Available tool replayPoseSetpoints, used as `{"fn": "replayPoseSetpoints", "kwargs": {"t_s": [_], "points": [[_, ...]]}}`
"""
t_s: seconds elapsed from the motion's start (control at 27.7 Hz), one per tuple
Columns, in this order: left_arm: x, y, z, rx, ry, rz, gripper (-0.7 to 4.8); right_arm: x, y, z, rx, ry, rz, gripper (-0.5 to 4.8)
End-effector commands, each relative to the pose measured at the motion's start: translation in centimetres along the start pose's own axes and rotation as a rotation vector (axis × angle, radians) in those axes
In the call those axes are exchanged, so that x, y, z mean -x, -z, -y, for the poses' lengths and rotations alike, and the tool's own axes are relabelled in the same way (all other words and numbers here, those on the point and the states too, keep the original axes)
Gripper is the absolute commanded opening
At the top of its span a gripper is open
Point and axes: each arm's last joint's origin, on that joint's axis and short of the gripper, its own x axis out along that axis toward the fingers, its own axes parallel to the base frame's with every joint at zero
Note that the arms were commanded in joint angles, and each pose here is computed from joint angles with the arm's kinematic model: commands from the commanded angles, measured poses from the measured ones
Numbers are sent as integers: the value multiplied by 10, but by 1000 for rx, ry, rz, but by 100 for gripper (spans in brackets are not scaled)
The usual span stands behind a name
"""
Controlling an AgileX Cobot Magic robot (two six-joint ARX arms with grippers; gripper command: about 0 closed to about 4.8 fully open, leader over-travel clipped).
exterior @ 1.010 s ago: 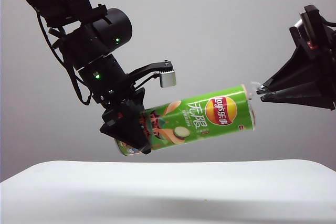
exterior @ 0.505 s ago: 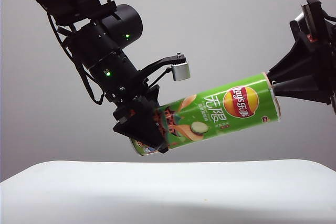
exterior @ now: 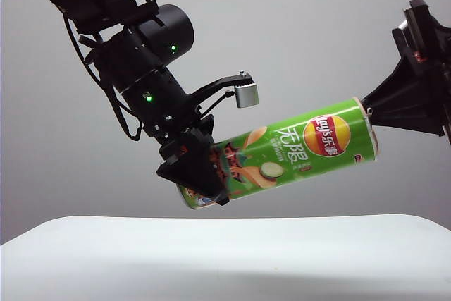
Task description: Pick up the green tub of chips from the desk, pull out the transparent container with the chips inside partially, and then place the chips back on the desk.
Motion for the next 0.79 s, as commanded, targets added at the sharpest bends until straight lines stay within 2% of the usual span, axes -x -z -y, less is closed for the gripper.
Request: {"fn": "replayPoseSetpoints", "kwargs": {"t_s": [0.04, 0.18, 0.25, 0.47, 0.5, 0.54, 0.58, 0.69, 0.79], "points": [[7, 3, -6, 51, -27, -8, 247, 7, -4, 4, 14, 21, 35, -6], [19, 10, -9, 84, -20, -15, 262, 13, -6, 9, 11, 47, 53, -6], [23, 11, -11, 96, -27, -12, 308, 13, -6, 9, 13, 49, 57, -6], [36, 13, -13, 111, -22, 19, 311, 13, -7, 9, 40, 47, 60, -5], [36, 13, -13, 111, -18, 14, 311, 13, -8, 8, 42, 37, 58, 4], [34, 16, -11, 75, -4, -19, 311, 13, -10, 6, 46, -7, 54, 80], [34, 17, -9, 65, 15, -31, 310, 13, -11, 4, 34, -42, 50, 110], [34, 18, -8, 62, 27, -42, 309, 14, -15, -2, 20, -152, 38, 110], [34, 16, -8, 57, 35, 1, 309, 13, -17, -4, 18, -184, 28, 108]]}}
